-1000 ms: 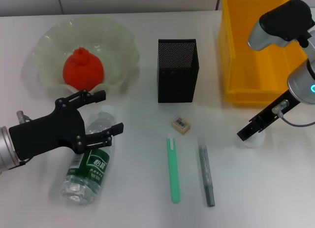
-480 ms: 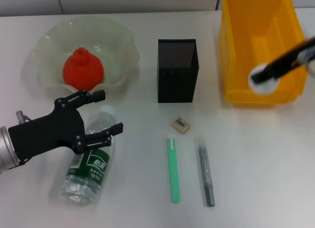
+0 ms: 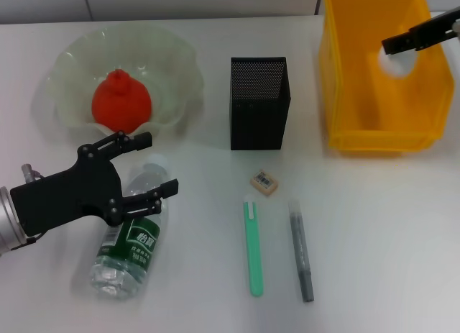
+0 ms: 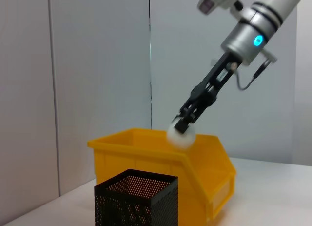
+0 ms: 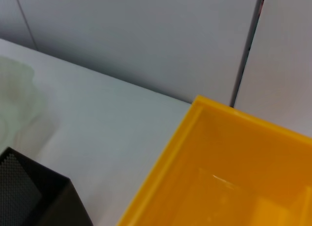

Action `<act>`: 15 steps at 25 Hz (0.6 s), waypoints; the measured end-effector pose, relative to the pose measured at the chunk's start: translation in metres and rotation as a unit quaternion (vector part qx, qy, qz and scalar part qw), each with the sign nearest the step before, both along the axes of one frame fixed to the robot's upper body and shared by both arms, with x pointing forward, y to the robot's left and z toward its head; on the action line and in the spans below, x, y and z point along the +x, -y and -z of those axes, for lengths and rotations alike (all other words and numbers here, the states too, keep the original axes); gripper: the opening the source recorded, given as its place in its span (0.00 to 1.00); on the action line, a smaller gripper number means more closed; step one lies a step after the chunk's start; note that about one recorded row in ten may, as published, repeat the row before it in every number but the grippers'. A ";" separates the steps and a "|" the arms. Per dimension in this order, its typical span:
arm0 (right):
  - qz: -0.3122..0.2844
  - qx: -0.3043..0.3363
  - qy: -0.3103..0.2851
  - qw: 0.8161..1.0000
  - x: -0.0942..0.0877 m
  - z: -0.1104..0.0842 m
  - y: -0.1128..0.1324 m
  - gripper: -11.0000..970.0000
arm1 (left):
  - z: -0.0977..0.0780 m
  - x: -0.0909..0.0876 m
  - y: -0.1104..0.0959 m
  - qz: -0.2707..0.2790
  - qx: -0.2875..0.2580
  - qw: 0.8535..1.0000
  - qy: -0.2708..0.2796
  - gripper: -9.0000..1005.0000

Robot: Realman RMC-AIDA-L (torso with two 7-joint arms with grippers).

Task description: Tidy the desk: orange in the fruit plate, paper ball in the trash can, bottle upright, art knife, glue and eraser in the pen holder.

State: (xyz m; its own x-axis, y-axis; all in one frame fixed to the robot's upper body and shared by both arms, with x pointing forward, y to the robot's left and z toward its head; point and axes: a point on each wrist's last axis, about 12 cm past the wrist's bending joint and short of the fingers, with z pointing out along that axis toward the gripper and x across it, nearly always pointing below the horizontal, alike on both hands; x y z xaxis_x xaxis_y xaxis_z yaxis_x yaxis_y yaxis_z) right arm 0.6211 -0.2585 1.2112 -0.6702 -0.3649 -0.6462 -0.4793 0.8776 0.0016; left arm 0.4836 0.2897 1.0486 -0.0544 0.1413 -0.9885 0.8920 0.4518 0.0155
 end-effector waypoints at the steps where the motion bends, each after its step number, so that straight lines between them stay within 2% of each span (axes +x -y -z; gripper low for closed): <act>1: -0.003 0.006 0.006 1.000 0.002 0.002 -0.001 0.52 | 0.000 0.000 0.000 0.000 0.000 1.000 0.000 0.82; 3: -0.023 0.040 0.023 0.999 -0.002 0.005 -0.002 0.66 | 0.000 -0.001 -0.001 0.000 -0.005 1.000 -0.006 0.82; 5: -0.030 0.053 0.032 0.998 -0.004 0.004 -0.002 0.73 | -0.001 -0.003 -0.002 0.002 -0.007 1.000 -0.007 0.81; 9: -0.075 0.123 0.089 0.986 -0.023 0.004 0.004 0.87 | -0.004 -0.002 -0.004 -0.003 -0.016 1.000 -0.014 0.81; 10: -0.093 0.141 0.107 0.980 -0.031 0.006 0.007 0.87 | -0.006 0.001 -0.005 -0.007 -0.015 1.000 -0.017 0.81; 11: -0.128 0.182 0.145 0.964 -0.047 0.012 0.012 0.87 | -0.008 0.003 -0.006 -0.010 -0.014 1.000 -0.019 0.80; 12: -0.128 0.182 0.145 0.964 -0.047 0.012 0.012 0.87 | -0.012 0.006 -0.008 -0.016 -0.008 1.000 -0.017 0.80; 13: -0.151 0.222 0.173 0.948 -0.063 0.021 0.017 0.87 | -0.016 0.010 -0.011 -0.023 -0.002 1.000 -0.015 0.80; 14: -0.151 0.222 0.173 0.948 -0.063 0.021 0.017 0.87 | -0.016 0.010 -0.011 -0.023 -0.002 1.000 -0.015 0.80; 15: -0.165 0.240 0.182 0.939 -0.070 0.027 0.019 0.87 | -0.020 0.014 -0.014 -0.032 0.001 0.999 -0.016 0.80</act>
State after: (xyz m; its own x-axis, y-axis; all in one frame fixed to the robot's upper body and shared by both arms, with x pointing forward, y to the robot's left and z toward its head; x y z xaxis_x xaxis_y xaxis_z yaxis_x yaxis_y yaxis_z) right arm 0.5506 -0.2775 1.1837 -0.2741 -0.1219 -0.9539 -0.7712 0.6205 0.1423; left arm 0.4976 0.3034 1.0686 -0.0944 0.1384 -0.9859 0.8615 0.5076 -0.0113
